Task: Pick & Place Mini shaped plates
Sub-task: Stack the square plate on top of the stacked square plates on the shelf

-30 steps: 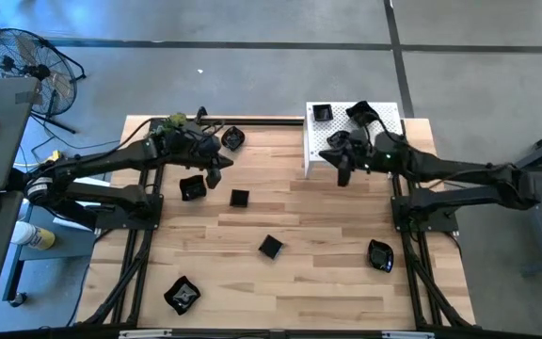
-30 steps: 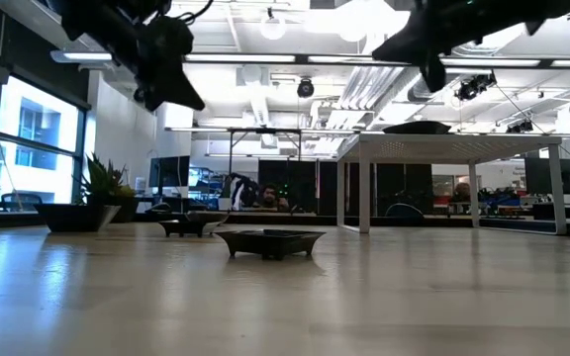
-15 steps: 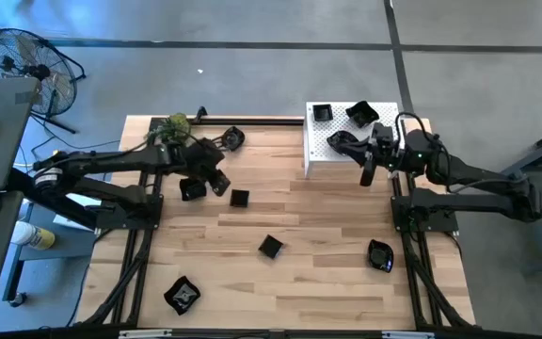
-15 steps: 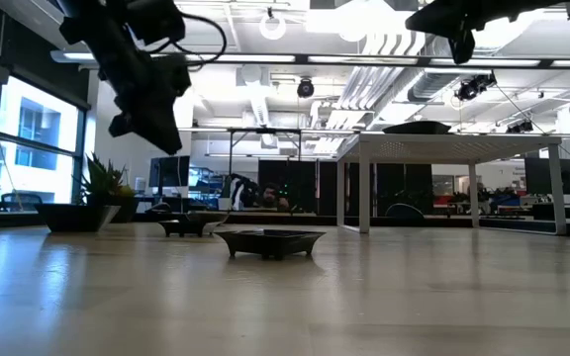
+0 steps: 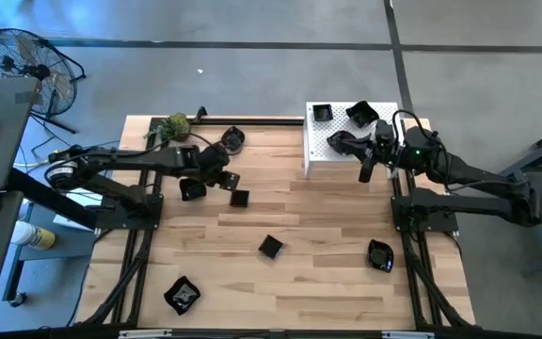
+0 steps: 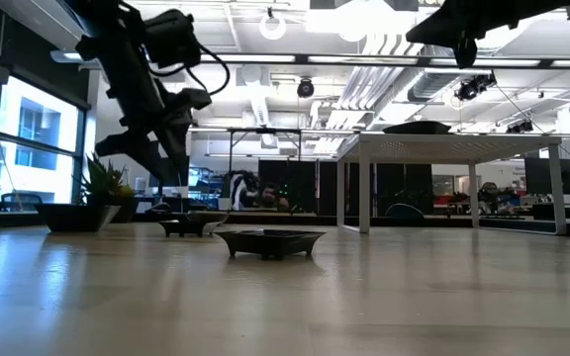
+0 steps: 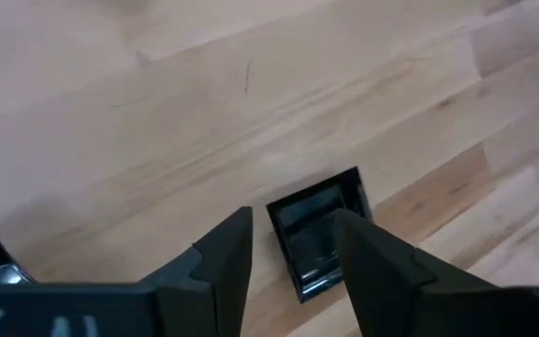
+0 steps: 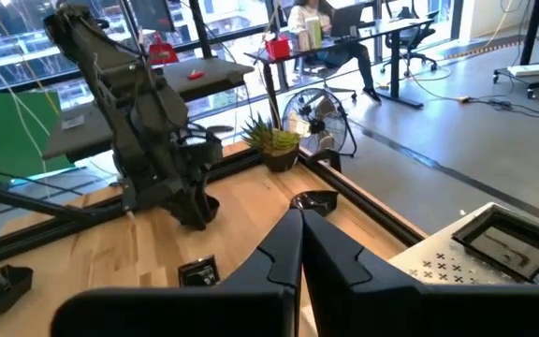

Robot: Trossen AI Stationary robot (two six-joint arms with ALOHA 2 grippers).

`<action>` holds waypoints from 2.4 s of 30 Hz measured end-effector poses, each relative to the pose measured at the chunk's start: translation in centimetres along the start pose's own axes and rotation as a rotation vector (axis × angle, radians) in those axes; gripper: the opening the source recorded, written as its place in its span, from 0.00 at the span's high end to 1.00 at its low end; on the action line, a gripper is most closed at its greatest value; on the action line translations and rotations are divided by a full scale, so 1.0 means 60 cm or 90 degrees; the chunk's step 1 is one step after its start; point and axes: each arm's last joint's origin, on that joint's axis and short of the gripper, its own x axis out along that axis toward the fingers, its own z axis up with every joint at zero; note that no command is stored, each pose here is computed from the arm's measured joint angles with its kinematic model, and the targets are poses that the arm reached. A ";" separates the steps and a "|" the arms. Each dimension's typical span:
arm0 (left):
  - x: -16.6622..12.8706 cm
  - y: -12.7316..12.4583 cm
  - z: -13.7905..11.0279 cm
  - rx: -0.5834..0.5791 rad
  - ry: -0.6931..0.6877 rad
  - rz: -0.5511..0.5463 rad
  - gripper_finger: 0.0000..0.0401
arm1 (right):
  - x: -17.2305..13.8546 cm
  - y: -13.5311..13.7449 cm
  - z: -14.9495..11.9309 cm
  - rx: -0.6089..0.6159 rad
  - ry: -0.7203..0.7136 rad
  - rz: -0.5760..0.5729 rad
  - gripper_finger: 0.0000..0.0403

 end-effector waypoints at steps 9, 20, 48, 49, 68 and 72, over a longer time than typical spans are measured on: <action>0.045 -0.006 0.002 0.034 0.011 0.012 0.62 | 0.000 -0.002 0.001 0.007 -0.007 -0.014 0.98; 0.085 0.001 -0.008 -0.028 0.078 0.046 0.62 | 0.000 -0.003 0.003 0.007 -0.017 -0.036 0.98; 0.095 -0.005 -0.007 -0.051 0.091 0.014 0.98 | 0.000 -0.003 0.003 0.002 -0.016 -0.036 0.99; 0.092 -0.008 -0.005 -0.053 0.084 -0.002 0.99 | 0.000 -0.003 0.003 0.002 -0.015 -0.037 1.00; 0.035 -0.077 0.067 -0.133 -0.269 -0.268 1.00 | 0.075 0.013 -0.035 0.228 0.085 -0.021 0.83; 0.023 -0.087 0.080 -0.084 -0.366 -0.287 1.00 | 0.120 0.032 -0.029 0.221 0.094 -0.009 0.77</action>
